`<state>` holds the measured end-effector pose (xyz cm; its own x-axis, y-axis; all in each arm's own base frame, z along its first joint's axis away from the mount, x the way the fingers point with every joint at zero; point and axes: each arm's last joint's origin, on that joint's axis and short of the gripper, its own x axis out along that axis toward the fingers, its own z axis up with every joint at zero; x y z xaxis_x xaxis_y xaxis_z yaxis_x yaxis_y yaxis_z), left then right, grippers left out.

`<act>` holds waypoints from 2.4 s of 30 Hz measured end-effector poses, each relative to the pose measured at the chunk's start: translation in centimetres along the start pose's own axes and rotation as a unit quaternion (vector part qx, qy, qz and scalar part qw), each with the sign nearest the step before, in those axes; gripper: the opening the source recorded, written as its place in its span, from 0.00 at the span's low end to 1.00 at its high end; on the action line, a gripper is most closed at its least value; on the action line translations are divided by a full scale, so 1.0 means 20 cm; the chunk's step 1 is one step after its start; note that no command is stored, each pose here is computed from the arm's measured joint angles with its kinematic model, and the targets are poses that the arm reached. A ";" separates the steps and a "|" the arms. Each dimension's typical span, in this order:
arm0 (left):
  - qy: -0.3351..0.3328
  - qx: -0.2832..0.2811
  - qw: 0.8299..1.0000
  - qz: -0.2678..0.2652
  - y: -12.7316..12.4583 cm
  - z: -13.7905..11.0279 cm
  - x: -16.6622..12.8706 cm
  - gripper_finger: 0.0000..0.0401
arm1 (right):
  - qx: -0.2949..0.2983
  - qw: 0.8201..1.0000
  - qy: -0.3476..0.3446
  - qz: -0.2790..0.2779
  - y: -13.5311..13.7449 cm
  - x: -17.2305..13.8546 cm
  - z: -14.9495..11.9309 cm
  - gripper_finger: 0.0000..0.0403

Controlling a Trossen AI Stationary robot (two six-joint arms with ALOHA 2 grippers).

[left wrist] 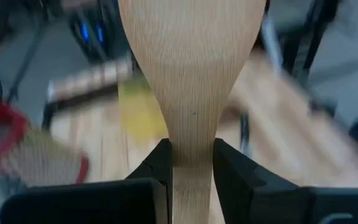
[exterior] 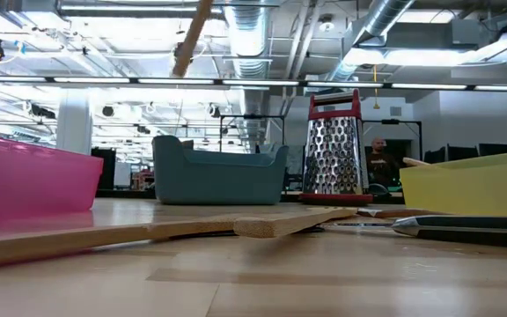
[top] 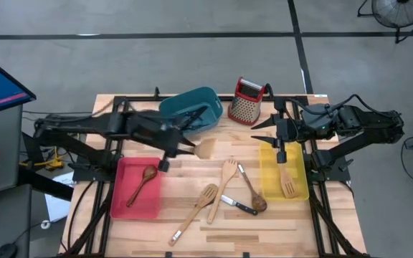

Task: Pick & Place Kitchen Items
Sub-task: Put the brown spatula into the wooden bin

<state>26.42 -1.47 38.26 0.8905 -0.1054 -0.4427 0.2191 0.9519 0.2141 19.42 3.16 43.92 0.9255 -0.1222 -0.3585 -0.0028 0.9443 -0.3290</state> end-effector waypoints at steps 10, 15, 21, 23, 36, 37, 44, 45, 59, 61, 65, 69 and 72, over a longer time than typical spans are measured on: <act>-0.204 -0.019 0.977 -0.059 -0.01 0.17 -0.31 0.15 | 0.001 1.000 -0.001 0.000 0.00 0.00 0.00 0.30; -0.243 -0.015 0.966 -0.082 -0.03 0.20 -0.34 0.15 | 0.000 1.000 -0.001 0.000 0.00 0.00 0.00 0.30; -0.276 -0.014 0.956 -0.103 -0.03 0.23 -0.35 0.15 | 0.000 1.000 -0.001 0.000 0.00 0.00 0.00 0.30; -0.291 -0.010 0.950 -0.108 -0.03 0.24 -0.36 0.15 | 0.000 1.000 0.000 0.000 0.00 0.00 0.00 0.30; -0.403 0.050 0.889 -0.213 -0.07 0.33 -0.44 0.15 | -0.004 1.000 0.012 0.003 0.02 0.07 0.00 0.30; -0.412 0.056 0.882 -0.221 -0.08 0.33 -0.45 0.15 | -0.007 1.000 0.020 0.005 0.03 0.08 0.00 0.30; -0.455 0.087 0.844 -0.269 -0.15 0.37 -0.49 0.15 | -0.018 0.999 0.043 0.011 0.06 0.18 -0.01 0.30; -0.457 0.088 0.842 -0.274 -0.16 0.37 -0.50 0.15 | -0.019 0.999 0.045 0.011 0.06 0.18 -0.01 0.30; -0.476 0.107 0.803 -0.342 -0.30 0.40 -0.53 0.15 | -0.019 0.999 0.045 0.011 0.07 0.20 -0.01 0.30; -0.480 0.113 0.797 -0.349 -0.31 0.40 -0.54 0.15 | -0.019 0.999 0.044 0.010 0.07 0.20 -0.01 0.30; -0.484 0.124 0.786 -0.365 -0.35 0.40 -0.54 0.15 | -0.017 0.999 0.039 0.009 0.07 0.20 0.00 0.30; -0.487 0.142 0.748 -0.429 -0.40 0.40 -0.55 0.15 | -0.017 0.999 0.038 0.009 0.07 0.20 0.00 0.30; -0.490 0.142 0.723 -0.466 -0.44 0.41 -0.56 0.15 | -0.016 0.999 0.037 0.009 0.07 0.20 0.00 0.30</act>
<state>17.78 -11.12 48.46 0.1271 -0.9485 0.2902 0.8552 0.2530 0.4524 23.12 3.92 42.01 0.8946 -0.1289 -0.4278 -0.0325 0.9362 -0.3501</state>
